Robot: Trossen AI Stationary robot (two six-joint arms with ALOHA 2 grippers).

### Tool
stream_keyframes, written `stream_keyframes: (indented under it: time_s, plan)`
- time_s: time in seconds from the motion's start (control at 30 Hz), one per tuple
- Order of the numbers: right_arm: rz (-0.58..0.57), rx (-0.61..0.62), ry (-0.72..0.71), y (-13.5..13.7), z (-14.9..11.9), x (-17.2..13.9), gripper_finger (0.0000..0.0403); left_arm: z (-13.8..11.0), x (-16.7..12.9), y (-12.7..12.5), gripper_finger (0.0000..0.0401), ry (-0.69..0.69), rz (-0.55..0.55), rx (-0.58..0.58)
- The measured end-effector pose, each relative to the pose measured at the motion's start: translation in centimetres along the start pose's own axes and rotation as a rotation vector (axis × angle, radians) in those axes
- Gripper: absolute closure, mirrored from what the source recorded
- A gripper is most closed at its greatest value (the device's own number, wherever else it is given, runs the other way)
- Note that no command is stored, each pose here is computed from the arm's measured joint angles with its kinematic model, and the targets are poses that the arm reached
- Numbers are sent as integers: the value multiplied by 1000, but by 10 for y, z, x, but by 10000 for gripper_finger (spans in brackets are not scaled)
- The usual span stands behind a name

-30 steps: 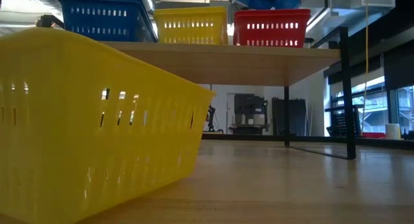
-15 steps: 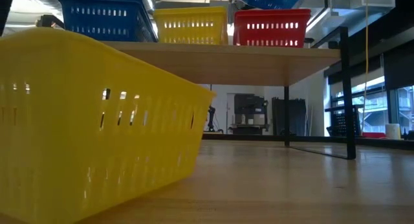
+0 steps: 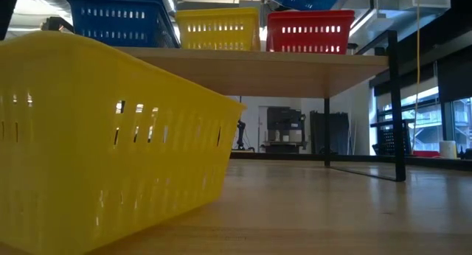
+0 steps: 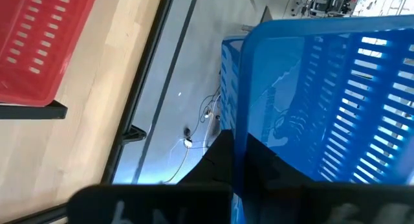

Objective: Stack baskets on shelf by color
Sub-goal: Stack the blue bin on top of the stacked blue bins on the shelf

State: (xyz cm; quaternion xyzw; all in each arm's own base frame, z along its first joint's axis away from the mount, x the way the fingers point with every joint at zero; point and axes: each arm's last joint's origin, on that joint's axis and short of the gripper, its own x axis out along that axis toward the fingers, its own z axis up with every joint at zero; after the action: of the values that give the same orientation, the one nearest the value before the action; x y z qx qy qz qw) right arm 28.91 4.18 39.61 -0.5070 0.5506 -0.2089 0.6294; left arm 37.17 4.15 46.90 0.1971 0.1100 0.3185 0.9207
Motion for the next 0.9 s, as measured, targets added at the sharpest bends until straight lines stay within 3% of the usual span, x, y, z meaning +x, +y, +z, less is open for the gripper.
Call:
stream_keyframes:
  time_s: [0.57,0.9]
  plan:
    - [7,-3,-3,0,0,0,403,1,0,-2,323,-21,-51,-29]
    - [6,-54,-4,0,0,0,403,-3,4,4,323,-8,-57,-127]
